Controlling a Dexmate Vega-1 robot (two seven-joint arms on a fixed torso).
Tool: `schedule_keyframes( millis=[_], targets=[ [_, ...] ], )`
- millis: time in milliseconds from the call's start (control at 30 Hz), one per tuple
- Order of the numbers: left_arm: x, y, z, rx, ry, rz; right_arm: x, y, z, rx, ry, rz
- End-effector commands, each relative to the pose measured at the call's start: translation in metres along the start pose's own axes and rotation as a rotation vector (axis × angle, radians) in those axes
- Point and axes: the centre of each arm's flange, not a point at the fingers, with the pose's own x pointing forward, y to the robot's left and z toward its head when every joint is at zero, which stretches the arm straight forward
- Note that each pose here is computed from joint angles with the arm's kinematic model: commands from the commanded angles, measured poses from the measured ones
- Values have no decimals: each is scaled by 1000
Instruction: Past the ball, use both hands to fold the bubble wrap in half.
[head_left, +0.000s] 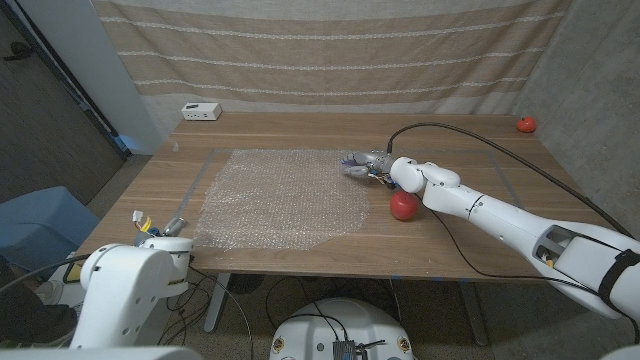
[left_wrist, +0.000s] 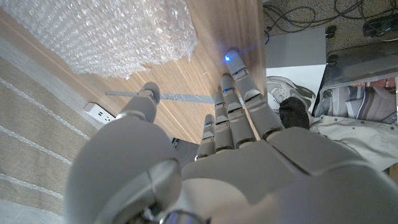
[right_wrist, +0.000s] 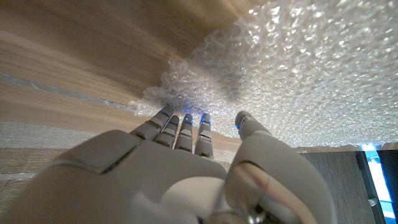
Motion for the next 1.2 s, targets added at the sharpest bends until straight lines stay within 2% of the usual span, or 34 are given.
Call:
schedule_keyframes(
  millis=[33, 233, 367, 500, 667, 800, 933, 1033, 1200],
  targets=[
    [10, -6, -15, -153, 33, -97, 8, 5, 1, -39, 9, 63],
    [10, -11, -1, -315, -84, -209, 8, 9, 2, -33, -4, 73],
    [8, -13, 14, -316, -99, -273, 6, 10, 1, -24, -8, 66],
    [10, -17, 23, -354, -126, -316, 4, 11, -1, -14, -6, 62],
    [16, -26, 29, -422, -109, -398, 2, 12, -3, -8, -4, 62],
    [18, -31, 28, -453, -87, -417, 0, 11, -4, -4, -7, 55],
    [22, -35, 29, -454, -105, -480, -2, 11, -4, -3, -11, 49],
    [23, -35, 30, -457, -101, -463, -3, 11, -5, -2, -10, 49],
    [23, -36, 32, -475, -49, -430, -5, 10, -4, -2, -16, 43]
  ],
)
